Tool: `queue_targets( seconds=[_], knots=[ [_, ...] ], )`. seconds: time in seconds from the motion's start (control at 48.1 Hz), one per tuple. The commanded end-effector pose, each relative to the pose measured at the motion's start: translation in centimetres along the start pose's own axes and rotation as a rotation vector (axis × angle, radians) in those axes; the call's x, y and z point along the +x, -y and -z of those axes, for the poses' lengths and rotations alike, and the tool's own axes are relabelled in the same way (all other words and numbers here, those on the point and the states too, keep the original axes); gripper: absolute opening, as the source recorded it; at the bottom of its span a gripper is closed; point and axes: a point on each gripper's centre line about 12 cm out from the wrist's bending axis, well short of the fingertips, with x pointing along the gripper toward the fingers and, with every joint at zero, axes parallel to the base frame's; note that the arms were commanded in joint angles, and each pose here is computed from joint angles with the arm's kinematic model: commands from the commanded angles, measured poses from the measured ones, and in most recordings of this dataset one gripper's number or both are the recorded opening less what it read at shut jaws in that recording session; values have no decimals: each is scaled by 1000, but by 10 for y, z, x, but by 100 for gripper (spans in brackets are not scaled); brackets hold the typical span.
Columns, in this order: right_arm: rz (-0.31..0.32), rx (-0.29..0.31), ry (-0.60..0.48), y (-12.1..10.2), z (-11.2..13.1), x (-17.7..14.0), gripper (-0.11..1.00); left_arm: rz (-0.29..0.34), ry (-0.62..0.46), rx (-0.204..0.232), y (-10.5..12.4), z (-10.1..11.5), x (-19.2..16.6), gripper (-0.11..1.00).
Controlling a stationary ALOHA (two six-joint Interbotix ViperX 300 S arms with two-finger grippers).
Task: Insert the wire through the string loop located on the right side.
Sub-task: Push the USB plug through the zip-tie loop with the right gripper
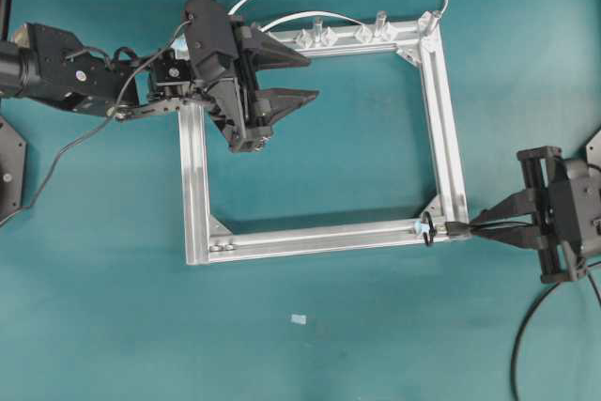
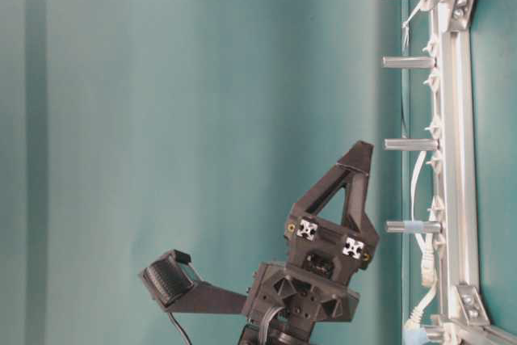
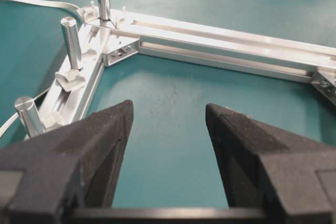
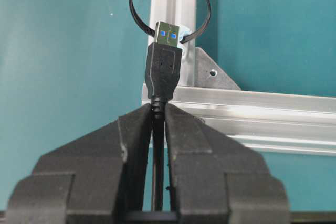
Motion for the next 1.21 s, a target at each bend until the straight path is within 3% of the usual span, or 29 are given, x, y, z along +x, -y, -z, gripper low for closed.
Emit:
queue_targets(
  seconds=[0.0, 0.873, 1.185],
  knots=[
    [-1, 2, 14, -1, -4, 0, 11, 7, 55, -5, 2, -19, -2, 60],
    [-2, 3, 28, -3, -9, 2, 11, 24, 50, -1, 9, -24, 1, 60],
    [7, -37, 21, -8, -16, 14, 11, 27, 36, -1, 11, -22, 1, 60]
  ],
)
